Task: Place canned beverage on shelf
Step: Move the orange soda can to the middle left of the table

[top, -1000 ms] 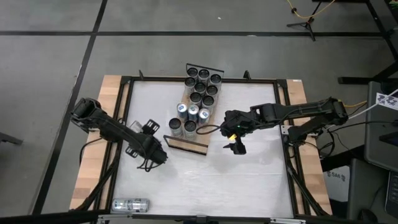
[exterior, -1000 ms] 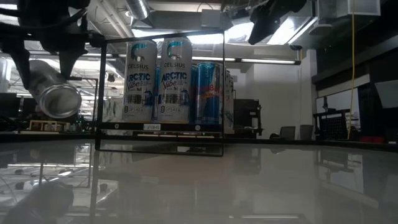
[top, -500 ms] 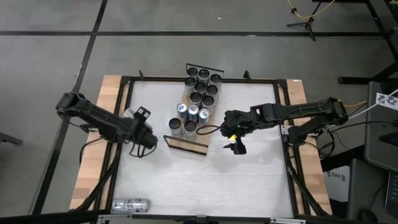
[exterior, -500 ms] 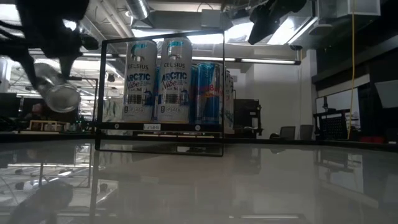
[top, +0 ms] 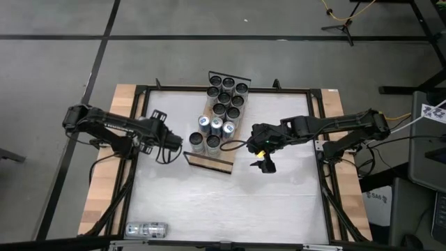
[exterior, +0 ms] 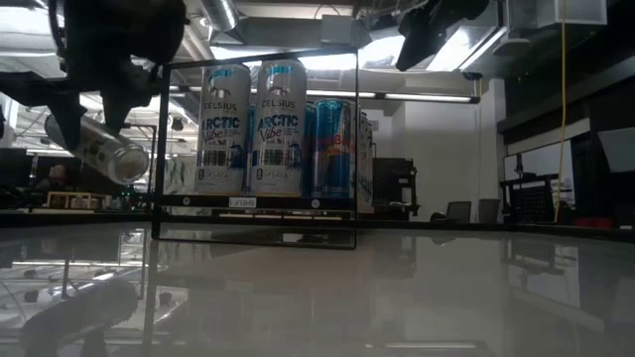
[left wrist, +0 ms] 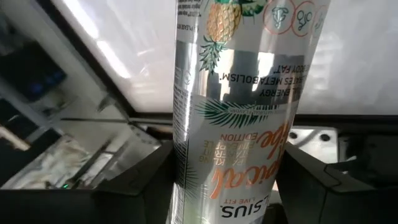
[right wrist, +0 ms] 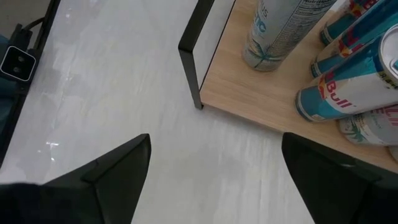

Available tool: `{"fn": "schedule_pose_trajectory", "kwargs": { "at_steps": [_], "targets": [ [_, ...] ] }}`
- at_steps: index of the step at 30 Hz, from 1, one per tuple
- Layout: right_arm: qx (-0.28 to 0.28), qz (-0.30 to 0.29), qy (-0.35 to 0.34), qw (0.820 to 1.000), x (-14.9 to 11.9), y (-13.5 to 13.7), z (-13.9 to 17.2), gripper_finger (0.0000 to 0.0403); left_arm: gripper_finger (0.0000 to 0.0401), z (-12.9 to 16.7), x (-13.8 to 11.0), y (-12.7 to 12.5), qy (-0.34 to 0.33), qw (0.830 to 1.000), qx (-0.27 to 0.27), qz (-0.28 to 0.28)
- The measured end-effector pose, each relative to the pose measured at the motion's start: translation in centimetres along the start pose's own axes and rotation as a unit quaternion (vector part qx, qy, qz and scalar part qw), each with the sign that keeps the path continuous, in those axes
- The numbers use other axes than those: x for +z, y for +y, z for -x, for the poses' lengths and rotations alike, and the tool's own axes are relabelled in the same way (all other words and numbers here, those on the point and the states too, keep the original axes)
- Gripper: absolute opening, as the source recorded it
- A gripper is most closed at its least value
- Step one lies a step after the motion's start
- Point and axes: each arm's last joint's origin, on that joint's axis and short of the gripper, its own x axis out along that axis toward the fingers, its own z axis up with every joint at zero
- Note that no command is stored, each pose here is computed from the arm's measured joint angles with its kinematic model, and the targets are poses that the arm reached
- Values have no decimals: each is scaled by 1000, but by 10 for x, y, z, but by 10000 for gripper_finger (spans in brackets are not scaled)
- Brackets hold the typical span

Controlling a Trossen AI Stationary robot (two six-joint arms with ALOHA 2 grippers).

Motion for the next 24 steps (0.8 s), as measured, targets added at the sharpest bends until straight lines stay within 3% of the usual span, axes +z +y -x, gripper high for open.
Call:
{"fn": "schedule_pose_trajectory", "kwargs": {
  "at_steps": [7, 11, 24],
  "targets": [
    [0, 0, 0, 1000, 0, 0, 0, 358, 215, -5, 1, 9, 1, 1000, 2, -10],
    [0, 0, 0, 1000, 0, 0, 0, 358, 216, -8, 6, 11, -24, 999, -25, 9],
    [0, 1, 0, 1000, 0, 0, 0, 358, 216, -7, 19, 11, -105, 989, -99, -14]
  ]
}}
